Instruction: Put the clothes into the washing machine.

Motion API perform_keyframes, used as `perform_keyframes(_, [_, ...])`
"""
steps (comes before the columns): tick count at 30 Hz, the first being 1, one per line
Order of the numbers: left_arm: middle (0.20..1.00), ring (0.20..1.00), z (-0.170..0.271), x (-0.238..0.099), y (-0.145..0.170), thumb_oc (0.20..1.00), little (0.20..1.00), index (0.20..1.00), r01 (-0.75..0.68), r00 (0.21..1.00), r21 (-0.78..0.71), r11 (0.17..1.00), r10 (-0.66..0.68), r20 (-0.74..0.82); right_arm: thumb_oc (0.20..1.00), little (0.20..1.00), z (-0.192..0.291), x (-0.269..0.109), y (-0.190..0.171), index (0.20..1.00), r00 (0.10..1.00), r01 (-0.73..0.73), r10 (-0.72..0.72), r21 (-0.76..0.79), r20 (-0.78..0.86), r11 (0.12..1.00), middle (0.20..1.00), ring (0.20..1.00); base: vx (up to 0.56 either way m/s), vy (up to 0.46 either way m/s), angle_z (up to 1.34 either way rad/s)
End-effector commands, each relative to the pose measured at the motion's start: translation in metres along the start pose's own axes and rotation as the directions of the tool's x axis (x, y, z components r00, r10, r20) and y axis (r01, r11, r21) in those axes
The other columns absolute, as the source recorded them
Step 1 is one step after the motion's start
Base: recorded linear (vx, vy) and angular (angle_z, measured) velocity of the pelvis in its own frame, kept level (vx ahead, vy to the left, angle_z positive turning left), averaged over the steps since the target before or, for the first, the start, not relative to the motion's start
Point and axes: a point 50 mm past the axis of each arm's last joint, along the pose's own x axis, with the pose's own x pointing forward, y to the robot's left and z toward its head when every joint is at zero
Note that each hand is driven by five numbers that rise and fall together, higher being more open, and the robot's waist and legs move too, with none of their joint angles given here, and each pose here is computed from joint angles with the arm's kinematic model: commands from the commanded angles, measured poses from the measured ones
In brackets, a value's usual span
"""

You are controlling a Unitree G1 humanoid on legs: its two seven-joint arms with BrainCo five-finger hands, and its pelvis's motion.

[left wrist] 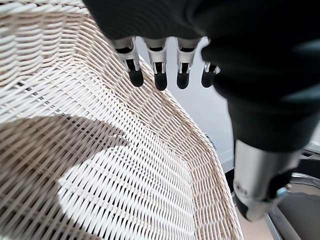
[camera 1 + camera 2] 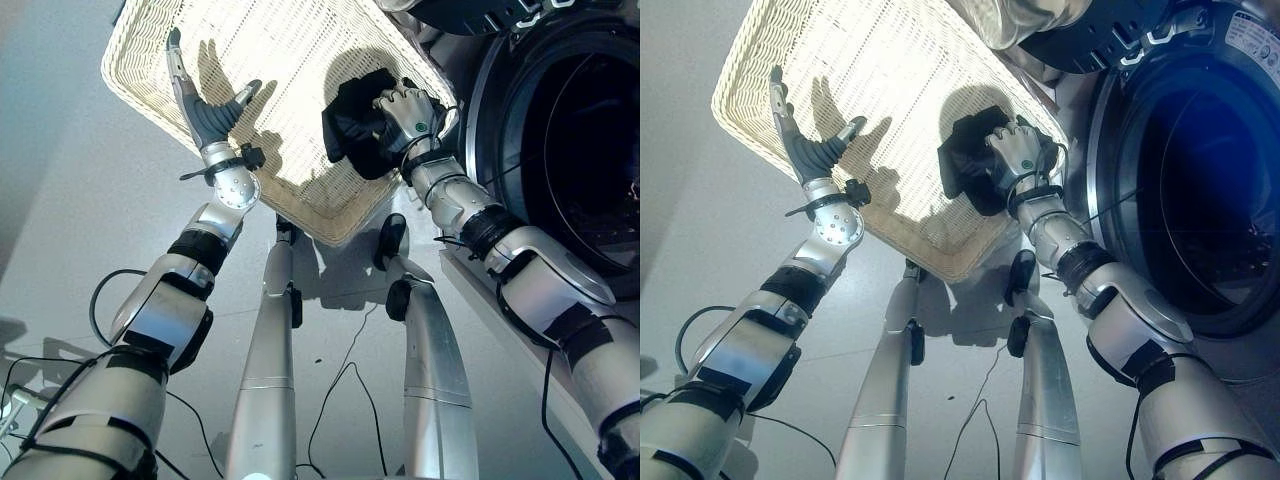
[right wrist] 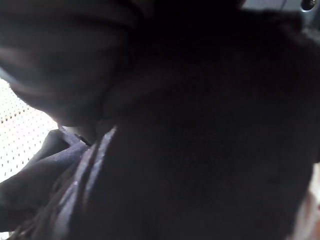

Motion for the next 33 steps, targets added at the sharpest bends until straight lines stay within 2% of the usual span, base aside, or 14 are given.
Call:
perform_keyframes(1, [1.000, 1.000, 0.010, 0.003, -0.005, 1.000, 1.000, 1.000, -0.057, 0.998, -0.070, 0.996, 0.058, 0.022, 0.200, 0.200, -0.029, -0.032, 0.041, 0.200, 0.969, -0.163, 0.197, 0.219, -0.146, 0.962, 0.200, 0.200, 0.00, 0.000, 0.00])
perform_keyframes(2, [1.000, 1.000, 0.010, 0.003, -0.004, 1.000, 1.000, 1.000, -0.056, 0.998, -0.070, 0.996, 0.058, 0.022, 0.200, 0.200, -0.027, -0.033, 0.044, 0.200, 0.957, -0.168, 0.244, 0.383, -0.159, 0.908, 0.200, 0.200, 0.00, 0.000, 0.00])
perform_keyframes(4, [1.000, 1.000, 0.007, 0.003, 0.002, 1.000, 1.000, 1.000, -0.056, 0.998, -0.063, 0.996, 0.057, 0.022, 0.200, 0.200, -0.016, -0.037, 0.047, 0.200, 0.940, -0.095, 0.308, 0.756, -0.145, 0.648, 0.200, 0.200, 0.00, 0.000, 0.00])
perform_keyframes(5, [1.000, 1.000, 0.006, 0.003, 0.004, 1.000, 1.000, 1.000, -0.056, 0.998, -0.062, 0.997, 0.058, 0.022, 0.200, 0.200, -0.014, -0.038, 0.047, 0.200, 0.937, -0.078, 0.325, 0.827, -0.130, 0.556, 0.200, 0.200, 0.00, 0.000, 0.00])
perform_keyframes(6, [1.000, 1.000, 0.005, 0.003, 0.007, 1.000, 1.000, 1.000, -0.057, 0.998, -0.057, 0.997, 0.059, 0.022, 0.200, 0.200, -0.010, -0.040, 0.046, 0.200, 0.936, -0.029, 0.337, 0.936, -0.097, 0.350, 0.200, 0.200, 0.00, 0.000, 0.00])
perform_keyframes(7, [1.000, 1.000, 0.003, 0.004, 0.010, 1.000, 1.000, 1.000, -0.059, 0.998, -0.051, 0.997, 0.060, 0.024, 0.200, 0.200, -0.008, -0.042, 0.044, 0.200, 0.945, 0.020, 0.318, 0.984, -0.077, 0.180, 0.200, 0.200, 0.00, 0.000, 0.00])
perform_keyframes(8, [1.000, 1.000, 0.003, 0.003, 0.011, 1.000, 1.000, 1.000, -0.059, 0.998, -0.048, 0.997, 0.060, 0.023, 0.200, 0.200, -0.008, -0.044, 0.043, 0.200, 0.950, 0.034, 0.307, 0.995, -0.060, 0.091, 0.200, 0.200, 0.00, 0.000, 0.00])
perform_keyframes(9, [1.000, 1.000, 0.002, 0.003, 0.012, 1.000, 1.000, 1.000, -0.059, 0.998, -0.041, 0.997, 0.060, 0.024, 0.200, 0.200, -0.006, -0.046, 0.039, 0.200, 0.962, 0.056, 0.273, 0.992, -0.023, -0.116, 0.200, 0.200, 0.00, 0.000, 0.00])
perform_keyframes(10, [1.000, 1.000, 0.001, 0.001, 0.013, 1.000, 1.000, 1.000, -0.059, 0.998, -0.033, 0.998, 0.060, 0.024, 0.200, 0.200, -0.006, -0.048, 0.035, 0.200, 0.974, 0.061, 0.225, 0.963, -0.001, -0.261, 0.200, 0.200, 0.00, 0.000, 0.00])
perform_keyframes(12, [1.000, 1.000, 0.002, 0.002, 0.012, 1.000, 1.000, 1.000, -0.050, 0.998, -0.014, 0.999, 0.050, 0.027, 0.200, 0.200, -0.005, -0.050, 0.028, 0.200, 0.987, 0.042, 0.159, 0.894, 0.033, -0.445, 0.200, 0.200, 0.00, 0.000, 0.00])
perform_keyframes(14, [1.000, 1.000, 0.003, 0.001, 0.010, 1.000, 1.000, 1.000, -0.023, 0.999, 0.024, 0.999, 0.022, 0.045, 0.200, 0.200, -0.005, -0.050, 0.019, 0.200, 0.995, 0.016, 0.090, 0.839, 0.039, -0.545, 0.200, 0.200, 0.00, 0.002, -0.02])
perform_keyframes(22, [1.000, 1.000, -0.001, 0.002, 0.017, 1.000, 1.000, 1.000, 0.024, 0.996, 0.080, 0.997, -0.030, 0.079, 0.200, 0.200, -0.037, -0.053, -0.009, 0.200, 0.993, -0.041, -0.104, 0.703, -0.047, -0.710, 0.200, 0.200, -0.01, -0.008, -0.04])
perform_keyframes(27, [1.000, 1.000, -0.005, 0.005, 0.026, 1.000, 1.000, 1.000, 0.023, 0.996, 0.091, 0.996, -0.031, 0.084, 0.200, 0.200, -0.068, -0.063, -0.004, 0.200, 0.978, 0.025, -0.107, 0.608, -0.181, -0.793, 0.200, 0.200, -0.01, -0.012, -0.03])
perform_keyframes(33, [1.000, 1.000, -0.011, 0.007, 0.037, 1.000, 1.000, 1.000, 0.016, 0.995, 0.104, 0.994, -0.025, 0.091, 0.200, 0.200, -0.125, -0.093, 0.021, 0.200, 0.901, 0.220, -0.001, 0.459, -0.433, -0.861, 0.200, 0.200, 0.00, 0.000, 0.00])
